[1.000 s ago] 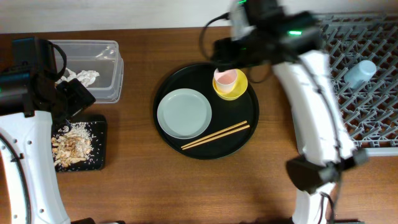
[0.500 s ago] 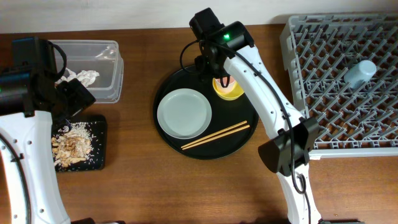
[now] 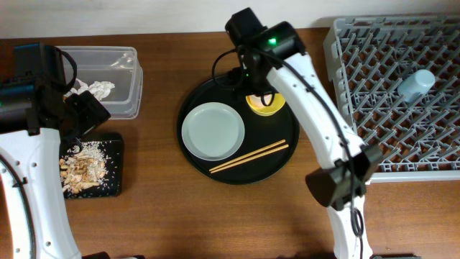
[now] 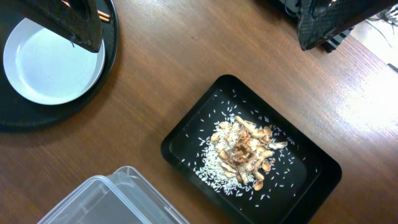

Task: Sort waste into correct bins and load items into the dishwasher rack
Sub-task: 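Grasp the pink cup out of the yellow cup with the right gripper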

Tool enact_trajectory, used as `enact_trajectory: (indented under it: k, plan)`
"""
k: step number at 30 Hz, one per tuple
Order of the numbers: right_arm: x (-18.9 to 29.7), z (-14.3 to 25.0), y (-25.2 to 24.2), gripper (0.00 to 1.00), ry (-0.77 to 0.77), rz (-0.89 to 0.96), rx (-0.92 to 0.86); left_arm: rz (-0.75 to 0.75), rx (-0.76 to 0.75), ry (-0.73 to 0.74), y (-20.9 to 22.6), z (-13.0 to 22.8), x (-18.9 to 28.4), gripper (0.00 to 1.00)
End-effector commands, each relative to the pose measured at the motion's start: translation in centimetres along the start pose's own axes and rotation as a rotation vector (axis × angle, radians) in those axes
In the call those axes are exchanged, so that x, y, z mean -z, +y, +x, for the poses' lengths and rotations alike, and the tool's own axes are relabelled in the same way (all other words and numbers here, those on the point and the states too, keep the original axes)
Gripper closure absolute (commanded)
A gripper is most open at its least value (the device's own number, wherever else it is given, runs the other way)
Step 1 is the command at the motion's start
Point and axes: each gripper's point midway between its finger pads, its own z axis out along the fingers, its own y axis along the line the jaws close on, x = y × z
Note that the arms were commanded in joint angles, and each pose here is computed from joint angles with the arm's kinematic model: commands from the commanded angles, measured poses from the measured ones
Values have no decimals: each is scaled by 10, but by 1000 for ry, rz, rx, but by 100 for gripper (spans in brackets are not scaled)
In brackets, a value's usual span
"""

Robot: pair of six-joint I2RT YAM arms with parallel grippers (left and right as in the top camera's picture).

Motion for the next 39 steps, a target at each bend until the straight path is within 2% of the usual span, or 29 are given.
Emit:
enact_trajectory:
  k: [1,7,13,17,19,23,29,32,39]
  plan:
    - [35,9,17,0,-17,-134,-16,3,4,-15,2,-1,4,1]
    - [35,2,24,2,-40,-168,-15,3,4,-15,2,-1,4,1]
    - [21,-36,6,2,-183,-35,-30,3,4,-15,2,-1,4,1]
    - [-15,-56,-7,6,-221,65,-46,3,4,-15,2,-1,4,1]
    - [-35,-61,-8,12,-219,66,-53,3,4,-15,2,-1,4,1]
    - [-80,-67,-15,30,-207,77,-83,3,4,-15,2,-1,4,0]
    - [-130,-68,-28,34,-182,93,-125,3,4,-15,2,-1,4,1]
    - [-145,-67,-25,38,-167,88,-136,3,4,-15,2,-1,4,1]
    - [-165,-60,-17,40,-142,93,-163,3,4,-15,2,-1,4,1]
